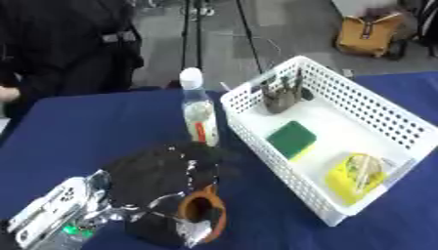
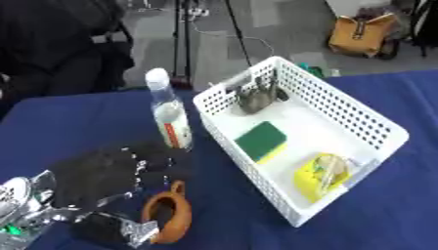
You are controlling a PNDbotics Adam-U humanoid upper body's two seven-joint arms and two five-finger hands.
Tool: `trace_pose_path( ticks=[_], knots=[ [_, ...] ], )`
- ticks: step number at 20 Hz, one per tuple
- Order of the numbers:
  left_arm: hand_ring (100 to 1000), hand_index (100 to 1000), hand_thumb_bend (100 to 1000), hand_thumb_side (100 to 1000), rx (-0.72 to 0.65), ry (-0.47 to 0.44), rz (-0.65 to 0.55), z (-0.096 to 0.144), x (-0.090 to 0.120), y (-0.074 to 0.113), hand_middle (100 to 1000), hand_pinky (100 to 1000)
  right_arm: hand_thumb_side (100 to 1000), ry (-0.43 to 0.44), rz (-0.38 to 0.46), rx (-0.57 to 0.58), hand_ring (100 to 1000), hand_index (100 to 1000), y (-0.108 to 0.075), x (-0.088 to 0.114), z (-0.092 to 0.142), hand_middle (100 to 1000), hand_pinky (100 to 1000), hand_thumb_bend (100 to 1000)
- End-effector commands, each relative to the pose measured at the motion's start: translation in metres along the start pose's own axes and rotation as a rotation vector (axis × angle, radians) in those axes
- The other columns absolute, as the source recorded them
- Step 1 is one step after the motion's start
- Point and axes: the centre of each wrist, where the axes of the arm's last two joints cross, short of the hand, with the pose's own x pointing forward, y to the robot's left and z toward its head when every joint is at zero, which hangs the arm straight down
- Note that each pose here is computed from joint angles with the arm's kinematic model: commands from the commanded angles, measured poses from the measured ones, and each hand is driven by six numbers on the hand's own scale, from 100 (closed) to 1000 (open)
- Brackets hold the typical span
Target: Pick up objects on the table and place them in the box.
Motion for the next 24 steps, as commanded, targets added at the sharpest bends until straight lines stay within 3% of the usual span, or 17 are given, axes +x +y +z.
trace_pose_path(
  ticks=[1, 5, 7, 9, 10, 13, 18, 24],
  knots=[
    [1000, 1000, 100, 1000, -0.029, 0.096, -0.081, -0.002, 0.002, 0.006, 1000, 849, 880, -0.018, -0.008, 0.003, 546, 695, -0.002, 0.003, -0.003, 561, 648, 100],
    [1000, 1000, 100, 1000, -0.049, 0.221, -0.028, -0.011, 0.01, 0.003, 1000, 853, 877, -0.013, -0.004, 0.006, 545, 693, -0.002, 0.002, -0.002, 558, 649, 100],
    [843, 1000, 100, 1000, 0.004, 0.291, 0.036, -0.012, 0.012, -0.001, 1000, 797, 863, -0.009, 0.001, 0.009, 544, 692, -0.003, 0.001, -0.001, 550, 650, 100],
    [877, 1000, 100, 1000, 0.062, 0.337, 0.065, -0.012, 0.016, -0.006, 1000, 812, 861, -0.006, 0.003, 0.013, 543, 692, -0.004, 0.001, 0.0, 549, 651, 100],
    [953, 1000, 100, 1000, 0.077, 0.347, 0.07, -0.013, 0.018, -0.009, 1000, 833, 857, -0.006, 0.003, 0.015, 543, 691, -0.004, 0.001, 0.0, 546, 652, 100],
    [952, 1000, 100, 1000, 0.12, 0.361, 0.103, -0.012, 0.024, -0.018, 998, 822, 858, -0.004, 0.005, 0.02, 543, 690, -0.004, 0.0, 0.001, 543, 653, 100],
    [885, 1000, 100, 1000, 0.249, 0.348, 0.162, -0.01, 0.03, -0.03, 954, 728, 859, -0.001, 0.007, 0.023, 542, 690, -0.005, -0.001, 0.002, 538, 655, 100],
    [885, 1000, 100, 1000, 0.291, 0.36, 0.181, -0.007, 0.035, -0.038, 957, 728, 860, 0.002, 0.006, 0.025, 542, 689, -0.005, -0.001, 0.002, 535, 657, 100]
  ],
)
